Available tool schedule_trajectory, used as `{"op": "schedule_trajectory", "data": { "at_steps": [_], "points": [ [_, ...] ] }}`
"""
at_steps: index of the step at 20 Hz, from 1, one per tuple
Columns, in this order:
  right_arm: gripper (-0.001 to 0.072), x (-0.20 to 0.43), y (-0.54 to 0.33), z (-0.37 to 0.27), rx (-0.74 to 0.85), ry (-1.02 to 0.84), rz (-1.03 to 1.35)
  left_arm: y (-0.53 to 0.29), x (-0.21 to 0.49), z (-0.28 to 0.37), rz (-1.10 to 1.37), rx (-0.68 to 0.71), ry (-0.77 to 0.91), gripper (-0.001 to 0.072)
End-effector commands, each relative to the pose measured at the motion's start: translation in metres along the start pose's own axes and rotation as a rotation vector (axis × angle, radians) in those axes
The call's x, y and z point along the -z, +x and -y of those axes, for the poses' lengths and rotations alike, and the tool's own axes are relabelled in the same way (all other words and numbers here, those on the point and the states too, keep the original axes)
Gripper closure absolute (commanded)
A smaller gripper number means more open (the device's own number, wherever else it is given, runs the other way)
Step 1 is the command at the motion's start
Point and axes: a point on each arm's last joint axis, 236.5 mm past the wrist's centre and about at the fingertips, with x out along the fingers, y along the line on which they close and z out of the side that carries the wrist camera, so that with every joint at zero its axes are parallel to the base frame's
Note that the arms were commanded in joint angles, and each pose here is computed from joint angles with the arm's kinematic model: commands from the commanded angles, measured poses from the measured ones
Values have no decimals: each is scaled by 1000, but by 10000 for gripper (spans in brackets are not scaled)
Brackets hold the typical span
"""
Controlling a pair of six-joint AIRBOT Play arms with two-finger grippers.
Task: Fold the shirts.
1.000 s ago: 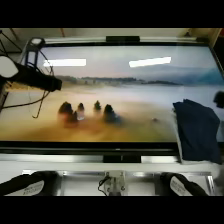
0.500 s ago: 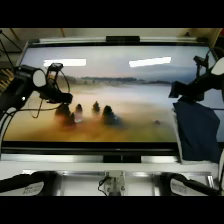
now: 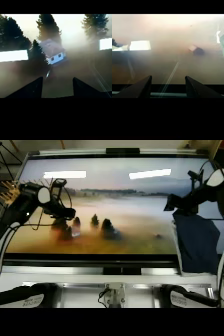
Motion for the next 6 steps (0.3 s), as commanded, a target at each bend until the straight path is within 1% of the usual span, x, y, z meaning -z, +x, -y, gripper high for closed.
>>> {"op": "schedule_trajectory", "data": {
  "at_steps": [1, 6],
  "points": [
    [161, 0, 0, -1, -6, 1, -1, 1, 1, 0, -5, -1, 3, 260],
    [161, 0, 0, -1, -6, 1, -1, 1, 2, 0, -8, -1, 3, 260]
  ]
}}
